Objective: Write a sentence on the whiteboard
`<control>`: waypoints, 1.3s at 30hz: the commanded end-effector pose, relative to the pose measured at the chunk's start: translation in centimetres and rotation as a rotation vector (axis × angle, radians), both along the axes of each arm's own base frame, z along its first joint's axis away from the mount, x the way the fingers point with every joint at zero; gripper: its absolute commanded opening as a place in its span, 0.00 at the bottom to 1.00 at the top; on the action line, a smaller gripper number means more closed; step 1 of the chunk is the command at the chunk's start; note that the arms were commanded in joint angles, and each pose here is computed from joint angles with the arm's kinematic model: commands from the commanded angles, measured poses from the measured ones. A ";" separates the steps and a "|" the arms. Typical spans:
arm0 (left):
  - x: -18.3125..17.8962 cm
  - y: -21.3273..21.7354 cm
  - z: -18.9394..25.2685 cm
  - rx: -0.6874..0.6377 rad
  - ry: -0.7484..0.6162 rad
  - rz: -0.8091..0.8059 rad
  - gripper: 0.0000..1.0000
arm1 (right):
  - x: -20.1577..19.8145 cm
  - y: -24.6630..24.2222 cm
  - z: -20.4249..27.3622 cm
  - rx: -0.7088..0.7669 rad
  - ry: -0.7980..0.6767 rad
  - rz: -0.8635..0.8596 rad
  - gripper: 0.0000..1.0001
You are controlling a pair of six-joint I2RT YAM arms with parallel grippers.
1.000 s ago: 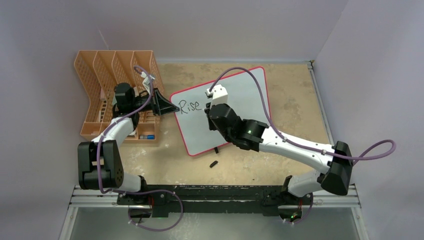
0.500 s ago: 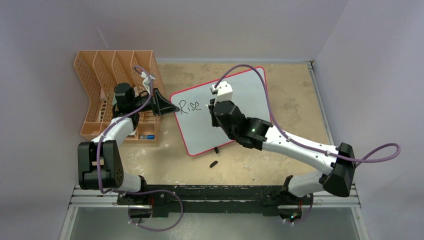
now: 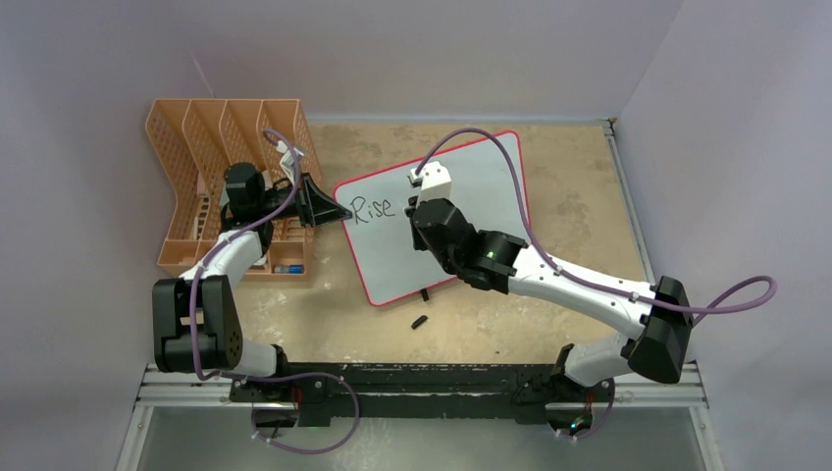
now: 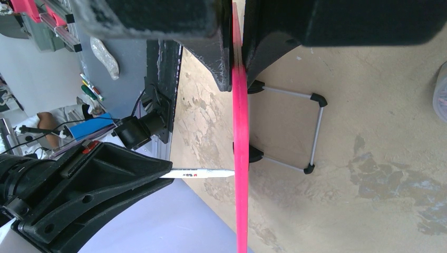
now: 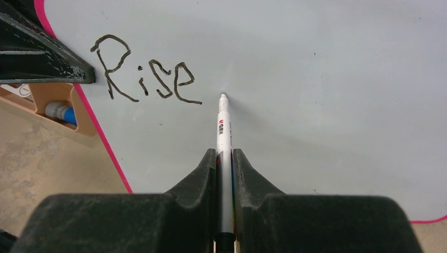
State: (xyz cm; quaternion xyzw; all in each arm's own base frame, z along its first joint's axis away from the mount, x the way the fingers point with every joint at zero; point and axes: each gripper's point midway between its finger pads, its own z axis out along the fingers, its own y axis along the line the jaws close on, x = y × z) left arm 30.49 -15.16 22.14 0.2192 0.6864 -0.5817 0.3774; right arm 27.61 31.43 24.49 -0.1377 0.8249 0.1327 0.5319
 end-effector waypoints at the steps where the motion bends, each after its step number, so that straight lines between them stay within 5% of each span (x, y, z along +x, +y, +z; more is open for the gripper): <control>1: -0.2 -0.6 0.8 0.010 -0.054 -0.025 0.00 | 0.8 -0.2 1.2 0.030 -0.033 -0.031 0.00; 39: -0.2 -0.6 0.9 0.011 -0.057 -0.022 0.00 | 0.4 -0.7 0.8 0.024 0.000 -0.038 0.00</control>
